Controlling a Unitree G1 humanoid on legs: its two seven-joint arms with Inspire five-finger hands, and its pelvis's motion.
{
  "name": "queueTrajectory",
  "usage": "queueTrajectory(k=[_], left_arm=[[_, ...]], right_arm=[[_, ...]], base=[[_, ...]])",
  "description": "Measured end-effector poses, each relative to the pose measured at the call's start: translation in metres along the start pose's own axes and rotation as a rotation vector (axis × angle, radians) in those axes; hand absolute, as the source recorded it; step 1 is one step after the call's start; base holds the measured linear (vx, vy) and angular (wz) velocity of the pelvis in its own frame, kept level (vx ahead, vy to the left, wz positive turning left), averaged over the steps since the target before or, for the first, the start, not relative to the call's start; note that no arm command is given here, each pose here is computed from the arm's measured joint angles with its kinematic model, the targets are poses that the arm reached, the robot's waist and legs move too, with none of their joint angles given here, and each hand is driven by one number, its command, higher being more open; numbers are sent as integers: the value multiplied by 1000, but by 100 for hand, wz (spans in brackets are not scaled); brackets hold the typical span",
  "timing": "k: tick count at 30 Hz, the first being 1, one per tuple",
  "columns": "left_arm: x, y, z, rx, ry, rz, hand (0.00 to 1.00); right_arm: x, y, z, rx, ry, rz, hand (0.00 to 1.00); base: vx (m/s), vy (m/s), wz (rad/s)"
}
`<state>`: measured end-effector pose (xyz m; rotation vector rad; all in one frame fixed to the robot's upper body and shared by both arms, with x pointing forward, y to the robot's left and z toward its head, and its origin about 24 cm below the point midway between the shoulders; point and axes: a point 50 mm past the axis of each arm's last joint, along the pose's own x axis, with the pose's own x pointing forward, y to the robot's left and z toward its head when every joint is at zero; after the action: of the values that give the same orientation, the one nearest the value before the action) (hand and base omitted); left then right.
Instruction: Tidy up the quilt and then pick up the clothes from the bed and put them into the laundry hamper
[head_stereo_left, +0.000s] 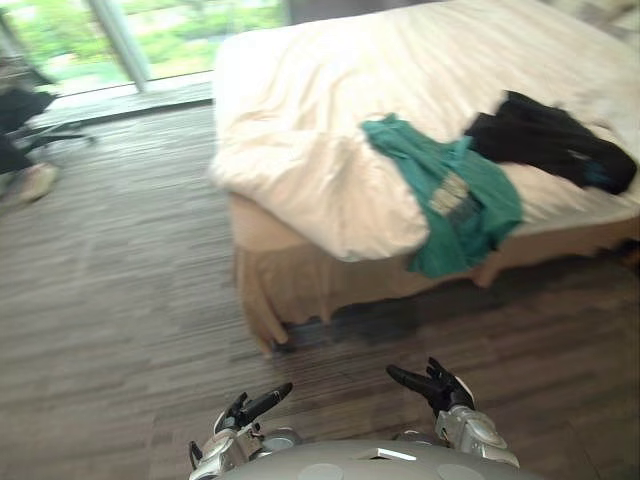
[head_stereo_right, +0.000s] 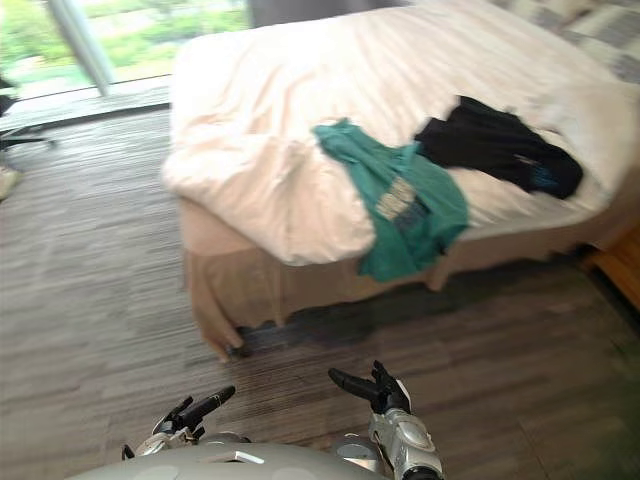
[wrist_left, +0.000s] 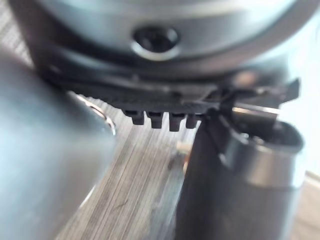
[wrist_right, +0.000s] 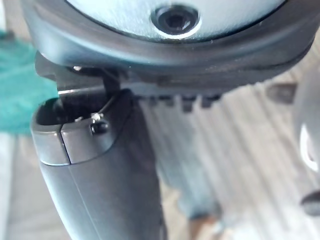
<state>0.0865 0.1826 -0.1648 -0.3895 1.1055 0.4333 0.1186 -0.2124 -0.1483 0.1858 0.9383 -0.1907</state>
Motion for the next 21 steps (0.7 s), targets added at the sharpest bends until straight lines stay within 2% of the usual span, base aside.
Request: queueTrajectory(k=[3,7,11,21], left_arm=[[0,2,4,58,-6,-11,100],[0,24,14,173,-15,22,100],[1,25,21,230,-20,-15,100],[2,13,20,349,-9,-71,100]], right_arm=[[-4,-7,-16,7,74,-20,100],[-2,10,-23,28,94,19,100],[-3,18,-27,62,103,38,100],[0,26,-22,90,80,53,100]], base=[[33,189,135],[63,182,57],[45,42,60],[-22,-81,9]])
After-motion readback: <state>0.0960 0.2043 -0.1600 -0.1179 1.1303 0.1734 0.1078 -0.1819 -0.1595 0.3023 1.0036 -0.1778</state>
